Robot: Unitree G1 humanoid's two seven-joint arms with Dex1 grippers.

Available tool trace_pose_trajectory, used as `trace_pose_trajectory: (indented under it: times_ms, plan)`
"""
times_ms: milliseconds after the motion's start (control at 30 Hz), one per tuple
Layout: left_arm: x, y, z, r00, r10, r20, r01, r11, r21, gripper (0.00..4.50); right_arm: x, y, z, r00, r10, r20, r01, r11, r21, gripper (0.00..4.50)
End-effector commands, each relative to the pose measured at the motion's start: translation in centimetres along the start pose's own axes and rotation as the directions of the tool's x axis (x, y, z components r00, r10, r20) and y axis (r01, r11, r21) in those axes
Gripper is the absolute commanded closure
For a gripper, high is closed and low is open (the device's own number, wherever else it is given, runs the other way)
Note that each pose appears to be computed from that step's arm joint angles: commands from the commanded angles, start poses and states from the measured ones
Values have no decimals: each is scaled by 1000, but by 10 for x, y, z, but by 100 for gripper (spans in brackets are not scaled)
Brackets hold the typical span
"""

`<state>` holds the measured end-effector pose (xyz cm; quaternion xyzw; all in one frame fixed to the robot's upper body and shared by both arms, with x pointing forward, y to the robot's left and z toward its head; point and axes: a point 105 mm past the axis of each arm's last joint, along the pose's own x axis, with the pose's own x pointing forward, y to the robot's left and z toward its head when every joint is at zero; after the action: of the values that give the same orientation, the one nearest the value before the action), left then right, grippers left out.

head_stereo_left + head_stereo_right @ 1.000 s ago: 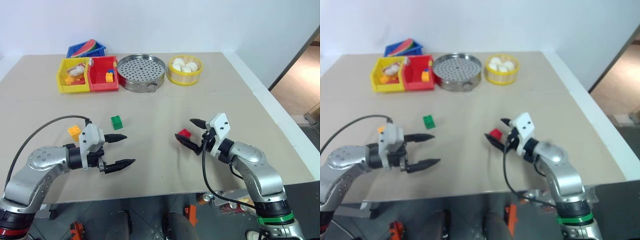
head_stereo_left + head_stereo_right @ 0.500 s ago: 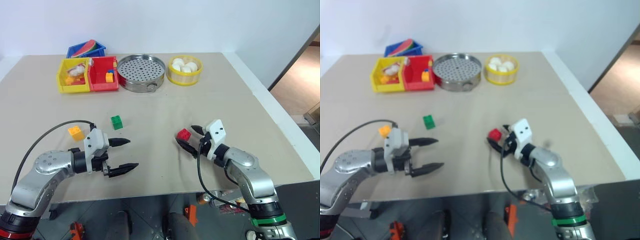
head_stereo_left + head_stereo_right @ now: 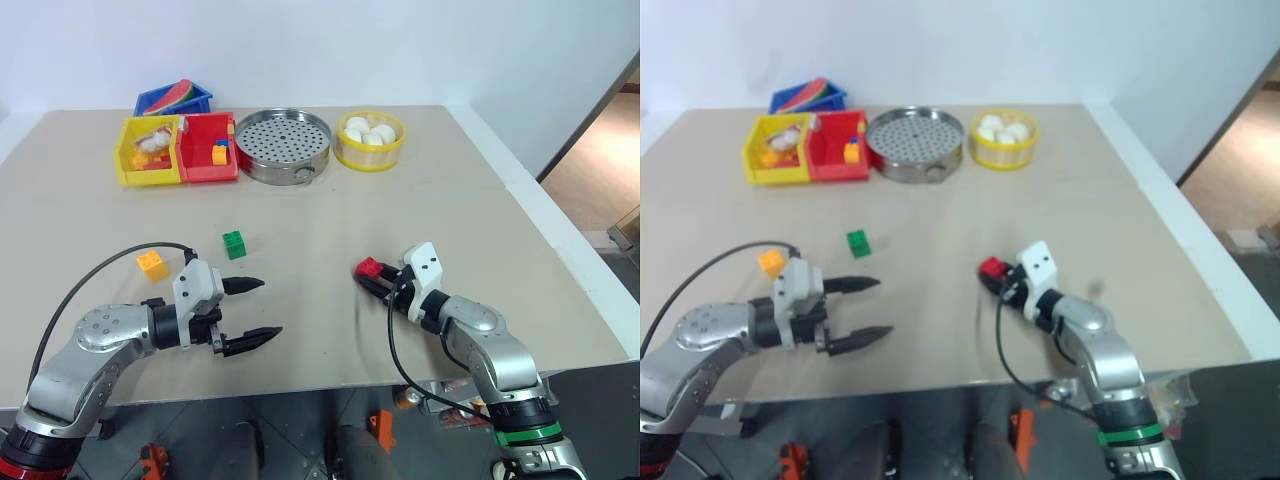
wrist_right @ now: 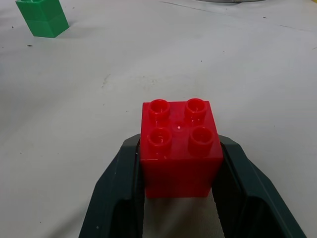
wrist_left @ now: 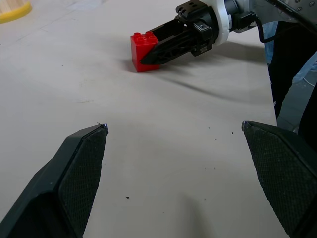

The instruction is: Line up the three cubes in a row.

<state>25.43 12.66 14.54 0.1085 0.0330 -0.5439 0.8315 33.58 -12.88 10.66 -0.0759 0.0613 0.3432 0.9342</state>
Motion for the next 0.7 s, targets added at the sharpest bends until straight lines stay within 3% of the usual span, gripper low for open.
trace_pose_trajectory:
  times_ms: [33,167,300,400,533,700]
  plan:
    - [-5,3,6,999,40,8,-40,999,32,0,7,9,26,993,111,48,-106,991,-85,325]
    - [-12,11,3,995,103,16,-103,995,1,0,25,21,65,938,340,68,-323,929,-181,325]
    - [-21,15,-5,987,162,-5,-162,987,-21,0,50,38,91,809,588,-23,-567,768,-299,325]
    - [-23,16,-6,983,184,-7,-184,983,-21,0,60,38,88,765,639,-81,-628,712,-315,325]
    - [-28,21,-2,968,252,14,-251,967,-40,0,66,39,61,695,687,-213,-713,622,-322,325]
    - [-29,18,-1,959,283,15,-282,958,-53,0,70,40,55,662,713,-230,-744,591,-311,325]
